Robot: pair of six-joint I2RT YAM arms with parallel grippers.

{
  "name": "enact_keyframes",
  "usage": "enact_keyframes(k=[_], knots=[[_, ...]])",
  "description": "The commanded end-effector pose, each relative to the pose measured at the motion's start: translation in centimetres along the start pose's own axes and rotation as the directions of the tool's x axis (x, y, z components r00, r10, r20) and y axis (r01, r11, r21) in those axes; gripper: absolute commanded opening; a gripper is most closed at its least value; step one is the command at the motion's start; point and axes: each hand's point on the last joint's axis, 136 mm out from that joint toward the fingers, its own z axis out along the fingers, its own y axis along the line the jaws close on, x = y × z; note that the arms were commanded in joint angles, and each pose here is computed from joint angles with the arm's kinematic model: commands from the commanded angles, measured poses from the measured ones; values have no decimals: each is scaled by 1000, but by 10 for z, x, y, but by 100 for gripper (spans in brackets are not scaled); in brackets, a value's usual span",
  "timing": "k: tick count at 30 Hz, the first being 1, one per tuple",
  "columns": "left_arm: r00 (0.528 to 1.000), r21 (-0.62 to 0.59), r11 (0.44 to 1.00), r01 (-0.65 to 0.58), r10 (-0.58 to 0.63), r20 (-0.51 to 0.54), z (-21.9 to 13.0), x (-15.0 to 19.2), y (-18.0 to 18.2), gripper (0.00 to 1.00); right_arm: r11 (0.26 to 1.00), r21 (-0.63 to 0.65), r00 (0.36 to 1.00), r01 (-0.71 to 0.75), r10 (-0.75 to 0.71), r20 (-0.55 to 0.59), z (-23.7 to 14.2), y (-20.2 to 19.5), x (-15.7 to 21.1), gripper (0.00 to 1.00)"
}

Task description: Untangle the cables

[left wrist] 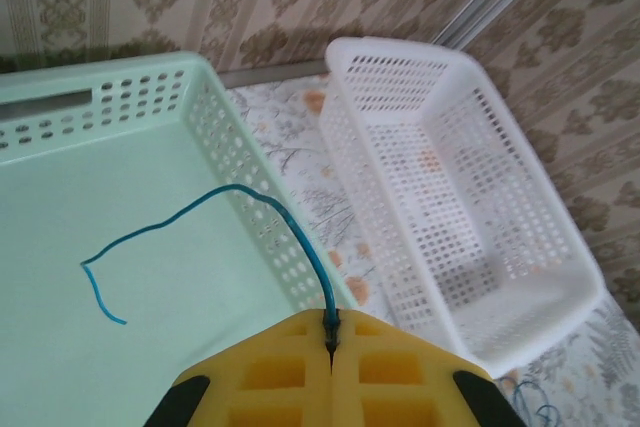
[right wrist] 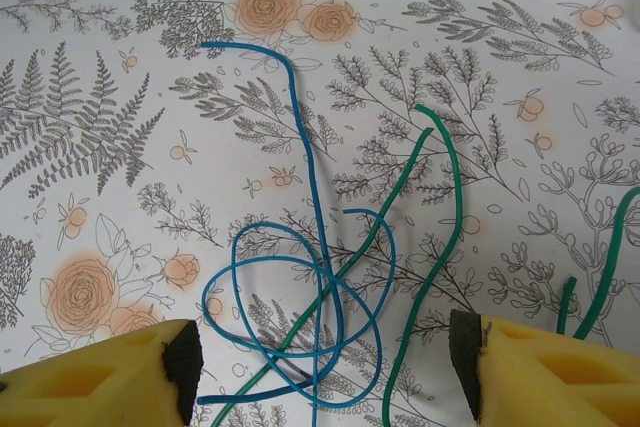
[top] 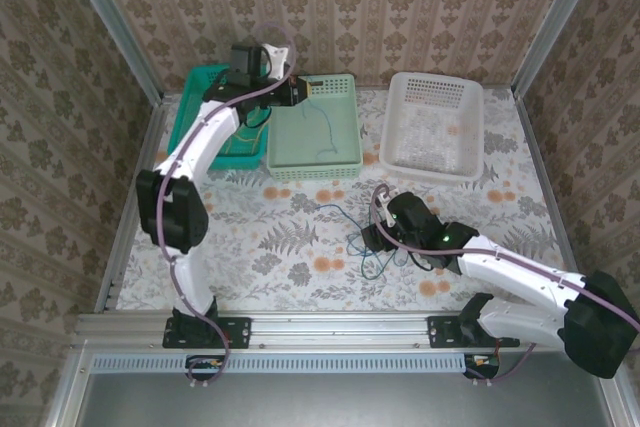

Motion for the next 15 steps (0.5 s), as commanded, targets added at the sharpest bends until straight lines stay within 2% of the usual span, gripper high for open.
enact_keyframes(k=[1, 3, 5, 8, 11, 15], knots=[[998, -30, 998, -54, 52, -43, 9, 2, 4, 0, 999, 40, 1000, -20, 21, -14, -3, -11, 8, 71], [996, -50, 998, -45, 41, -80, 20, 11, 12, 2, 999, 43, 1000, -22, 23, -14, -3, -12, 8, 71], [992, -65, 997, -36, 28, -125, 30, 23, 17, 9, 999, 42, 1000, -21, 21, -13, -4, -12, 7, 71], [981, -97, 994, -42, 23, -192, 40, 40, 23, 31, 999, 44, 1000, -21, 22, -14, -3, -12, 8, 71], [976, -138, 988, -66, 35, -215, 39, 47, 22, 61, 999, 45, 1000, -22, 23, -15, -4, -13, 8, 71], [976, -169, 976, -137, 104, -189, 22, 43, 5, 80, 998, 52, 999, -43, 45, -23, -5, -15, 8, 72]])
